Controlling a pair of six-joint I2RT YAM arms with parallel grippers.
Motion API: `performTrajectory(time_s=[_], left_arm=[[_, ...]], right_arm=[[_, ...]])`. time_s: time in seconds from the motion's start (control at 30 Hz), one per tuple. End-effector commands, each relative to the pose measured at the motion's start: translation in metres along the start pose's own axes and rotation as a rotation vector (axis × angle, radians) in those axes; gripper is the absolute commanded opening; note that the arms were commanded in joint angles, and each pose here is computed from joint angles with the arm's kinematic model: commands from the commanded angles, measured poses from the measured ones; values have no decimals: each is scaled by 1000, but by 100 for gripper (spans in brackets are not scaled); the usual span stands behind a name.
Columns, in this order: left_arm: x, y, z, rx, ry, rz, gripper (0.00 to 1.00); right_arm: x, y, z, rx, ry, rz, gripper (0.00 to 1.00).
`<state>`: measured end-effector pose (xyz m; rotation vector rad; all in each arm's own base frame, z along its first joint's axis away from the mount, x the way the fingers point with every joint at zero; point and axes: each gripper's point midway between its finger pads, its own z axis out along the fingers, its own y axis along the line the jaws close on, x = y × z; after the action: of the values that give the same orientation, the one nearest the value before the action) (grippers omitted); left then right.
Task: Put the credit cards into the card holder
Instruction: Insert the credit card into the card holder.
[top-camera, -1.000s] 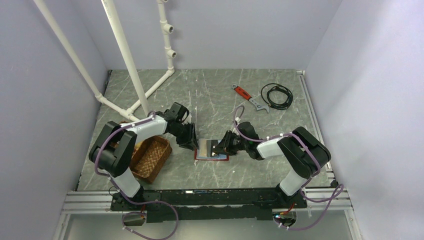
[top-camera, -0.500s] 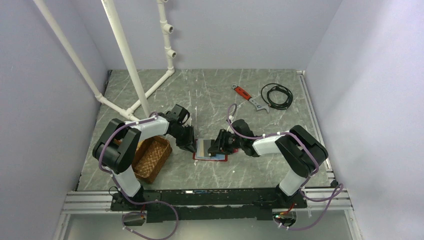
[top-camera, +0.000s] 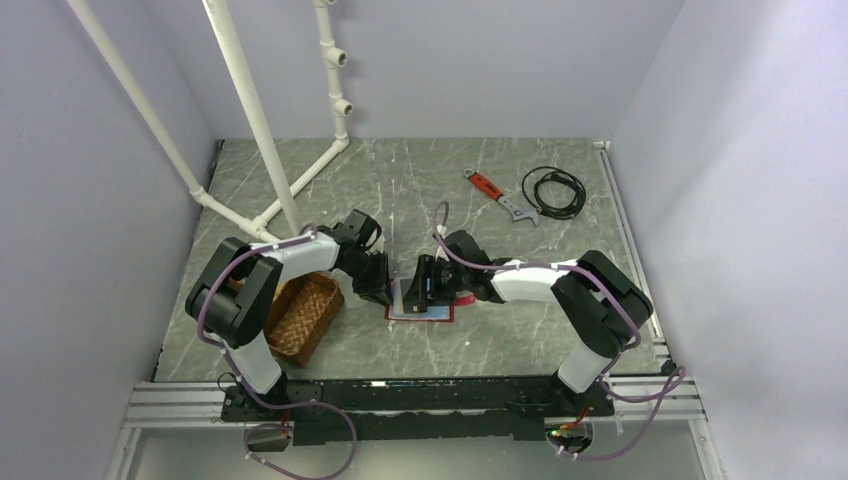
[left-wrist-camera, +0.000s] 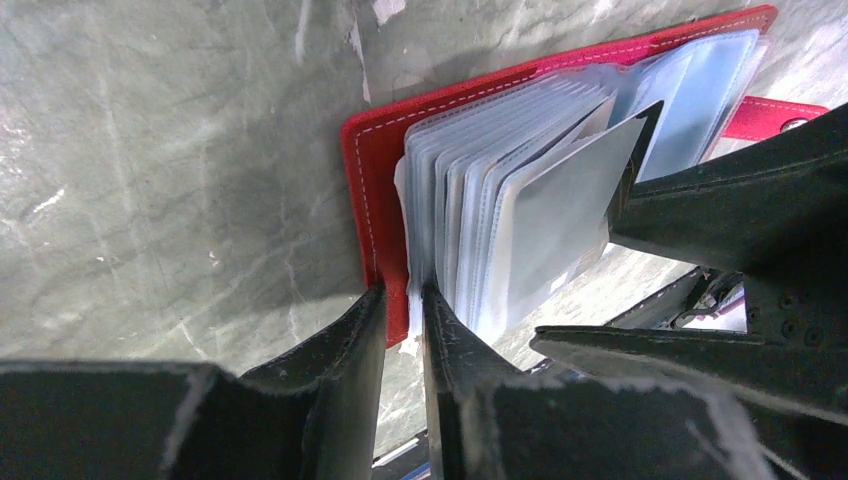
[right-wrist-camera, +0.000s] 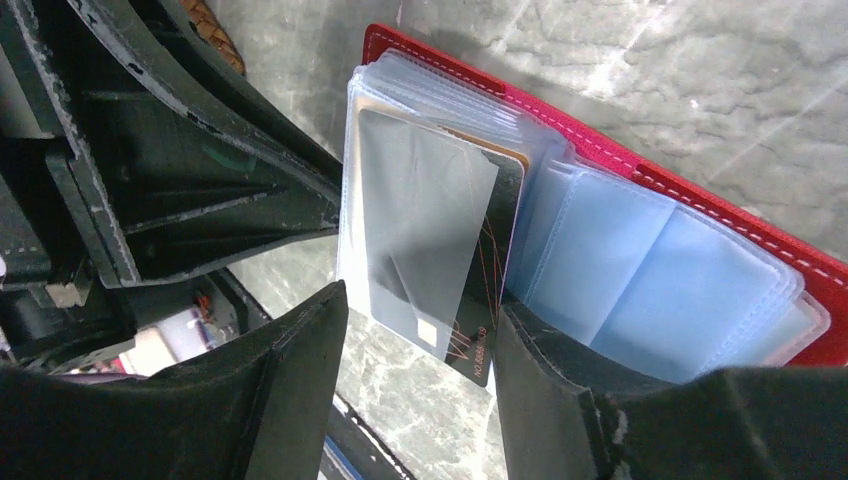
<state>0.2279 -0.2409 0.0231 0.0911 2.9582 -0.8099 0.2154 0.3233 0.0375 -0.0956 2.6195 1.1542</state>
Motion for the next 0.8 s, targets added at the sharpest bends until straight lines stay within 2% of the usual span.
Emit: performTrajectory(time_s=[0.0,0.13,0.3,0.5,0.57,0.77], left_arm=[[0,-24,3,61,7,40,25],[1,-22,2,41,4,34,27],[5,-10,-5,-20,5,23,32],[6,1,-17,-49,-18,28,39],[6,2,-16,-56,-12,30,38],[11,3,-11,-45,5,22,38]], right_arm=[[7,22,11,7,41,-51,56],[11,30,11,-3,58,-16,57],[14,15,2,40,79,51,58],[20,-1,-8,90,124,2,67],[21,-3,-9,97,128,-14,77],[24,-5,-13,109,133,-24,77]])
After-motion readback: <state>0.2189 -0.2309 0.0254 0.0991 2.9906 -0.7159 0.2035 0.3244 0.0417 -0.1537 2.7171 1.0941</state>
